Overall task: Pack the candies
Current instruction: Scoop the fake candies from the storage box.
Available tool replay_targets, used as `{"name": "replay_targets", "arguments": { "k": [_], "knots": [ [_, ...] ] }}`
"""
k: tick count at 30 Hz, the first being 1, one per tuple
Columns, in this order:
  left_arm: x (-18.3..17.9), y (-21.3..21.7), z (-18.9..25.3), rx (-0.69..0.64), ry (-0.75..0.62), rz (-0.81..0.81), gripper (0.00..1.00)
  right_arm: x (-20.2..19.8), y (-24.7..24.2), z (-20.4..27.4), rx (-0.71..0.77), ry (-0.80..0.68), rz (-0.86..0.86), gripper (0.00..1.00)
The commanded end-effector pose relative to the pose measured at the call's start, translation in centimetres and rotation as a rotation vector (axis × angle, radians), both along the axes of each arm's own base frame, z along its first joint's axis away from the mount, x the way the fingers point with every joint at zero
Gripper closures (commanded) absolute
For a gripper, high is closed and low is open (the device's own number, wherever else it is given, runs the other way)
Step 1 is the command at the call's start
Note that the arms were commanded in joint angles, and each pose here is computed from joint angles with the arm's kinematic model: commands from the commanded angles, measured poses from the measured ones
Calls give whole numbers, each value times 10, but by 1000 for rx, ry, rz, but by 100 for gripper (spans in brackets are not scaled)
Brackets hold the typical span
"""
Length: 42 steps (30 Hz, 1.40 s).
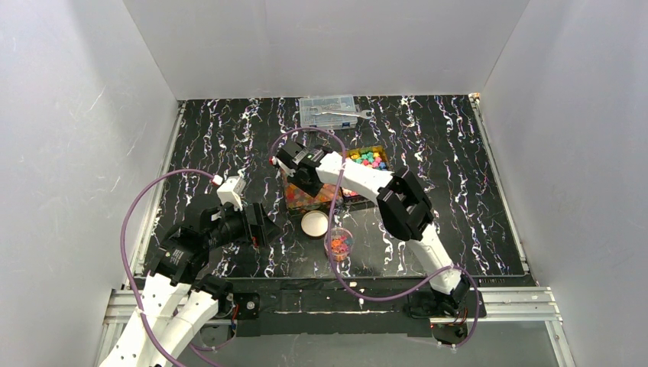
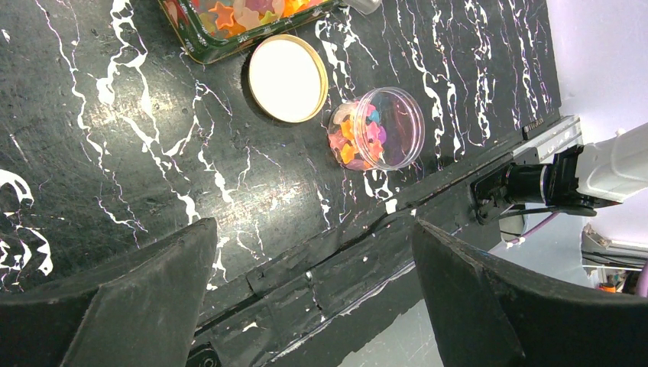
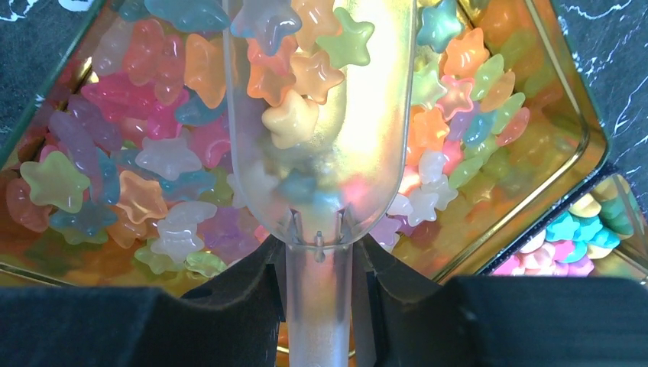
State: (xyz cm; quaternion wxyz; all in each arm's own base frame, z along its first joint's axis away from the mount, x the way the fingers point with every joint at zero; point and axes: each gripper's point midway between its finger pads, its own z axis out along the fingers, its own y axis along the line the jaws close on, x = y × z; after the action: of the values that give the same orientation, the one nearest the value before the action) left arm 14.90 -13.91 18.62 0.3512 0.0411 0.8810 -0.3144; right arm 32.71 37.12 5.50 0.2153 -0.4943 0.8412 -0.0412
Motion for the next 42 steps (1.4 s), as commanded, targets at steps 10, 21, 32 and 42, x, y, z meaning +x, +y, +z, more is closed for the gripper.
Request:
{"name": "replay_targets", "arguments": {
  "k": [10, 21, 32, 42],
  "knots": [
    [0, 0, -2, 7, 2, -1, 2, -2, -11, 30, 147, -30, -67, 99],
    [0, -1, -3, 7, 11, -6, 2, -8, -23, 54, 208, -73, -78, 99],
    [0, -2, -4, 8, 20, -13, 2, -35, -41, 83, 291, -55, -77, 99],
    [-1, -4, -5, 0, 23, -30, 2, -83, -64, 104, 307, -32, -70, 99]
  ]
}}
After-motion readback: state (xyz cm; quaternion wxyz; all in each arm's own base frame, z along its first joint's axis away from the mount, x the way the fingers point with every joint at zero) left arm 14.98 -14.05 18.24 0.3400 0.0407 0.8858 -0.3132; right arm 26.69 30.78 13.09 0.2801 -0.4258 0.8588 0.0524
